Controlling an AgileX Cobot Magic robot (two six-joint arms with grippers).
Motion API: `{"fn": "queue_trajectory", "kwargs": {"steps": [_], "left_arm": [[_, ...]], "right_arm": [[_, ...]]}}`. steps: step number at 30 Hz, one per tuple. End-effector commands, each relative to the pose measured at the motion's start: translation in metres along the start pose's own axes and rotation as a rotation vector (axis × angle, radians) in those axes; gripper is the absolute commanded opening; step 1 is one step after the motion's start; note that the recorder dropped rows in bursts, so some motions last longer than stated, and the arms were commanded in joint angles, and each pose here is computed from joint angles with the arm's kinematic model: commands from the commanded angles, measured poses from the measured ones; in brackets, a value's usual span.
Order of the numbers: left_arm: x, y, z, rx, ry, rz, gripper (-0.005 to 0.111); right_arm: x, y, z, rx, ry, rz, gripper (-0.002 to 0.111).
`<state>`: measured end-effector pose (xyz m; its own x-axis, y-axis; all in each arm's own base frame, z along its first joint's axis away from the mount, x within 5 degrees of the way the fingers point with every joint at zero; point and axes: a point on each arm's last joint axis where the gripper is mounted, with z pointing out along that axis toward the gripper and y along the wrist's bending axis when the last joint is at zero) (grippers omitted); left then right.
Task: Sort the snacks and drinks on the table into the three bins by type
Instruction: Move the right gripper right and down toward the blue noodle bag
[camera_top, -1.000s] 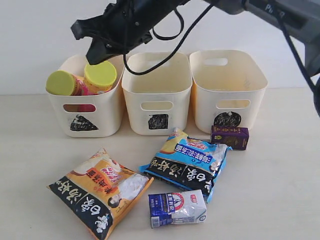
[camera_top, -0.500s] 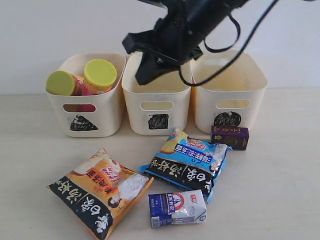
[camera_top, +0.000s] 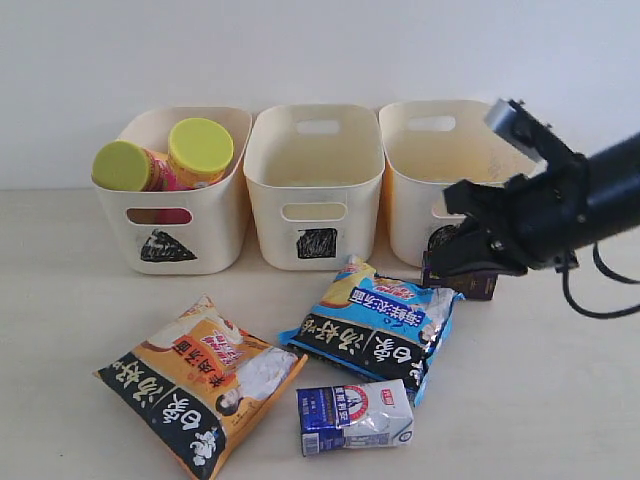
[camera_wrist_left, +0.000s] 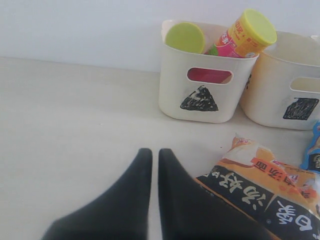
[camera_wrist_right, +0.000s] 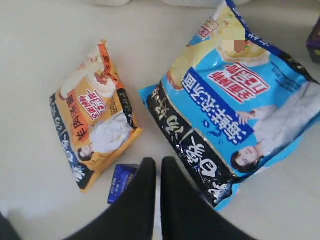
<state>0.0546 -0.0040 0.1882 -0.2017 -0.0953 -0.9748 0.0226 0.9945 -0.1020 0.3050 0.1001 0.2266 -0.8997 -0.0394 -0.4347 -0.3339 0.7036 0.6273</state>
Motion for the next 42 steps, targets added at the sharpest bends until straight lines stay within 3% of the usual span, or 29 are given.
{"fn": "queue_trajectory", "kwargs": {"steps": [1,6,13,21,24,26,30,42], "left_arm": [[0.001,0.000,0.000,0.003,0.001,0.009,0.004],[0.001,0.000,0.000,0.003,0.001,0.009,0.004],[0.001,0.000,0.000,0.003,0.001,0.009,0.004],[0.001,0.000,0.000,0.003,0.001,0.009,0.004],[0.001,0.000,0.000,0.003,0.001,0.009,0.004],[0.001,0.000,0.000,0.003,0.001,0.009,0.004],[0.001,0.000,0.000,0.003,0.001,0.009,0.004],[0.001,0.000,0.000,0.003,0.001,0.009,0.004]], "right_arm": [[0.017,-0.026,-0.014,-0.107,-0.117,0.111,0.000],[0.036,-0.044,-0.015,-0.104,-0.169,0.227,0.000],[0.051,-0.066,-0.005,0.039,-0.162,0.291,0.000],[0.063,-0.090,0.028,-0.047,-0.070,0.433,0.000],[0.069,-0.100,0.038,-0.044,-0.046,0.477,0.013],[0.071,-0.102,0.041,-0.056,-0.039,0.491,0.030],[0.068,-0.101,0.044,-0.118,-0.069,0.494,0.074],[0.034,-0.108,0.040,-0.053,-0.179,0.460,0.076]]}}
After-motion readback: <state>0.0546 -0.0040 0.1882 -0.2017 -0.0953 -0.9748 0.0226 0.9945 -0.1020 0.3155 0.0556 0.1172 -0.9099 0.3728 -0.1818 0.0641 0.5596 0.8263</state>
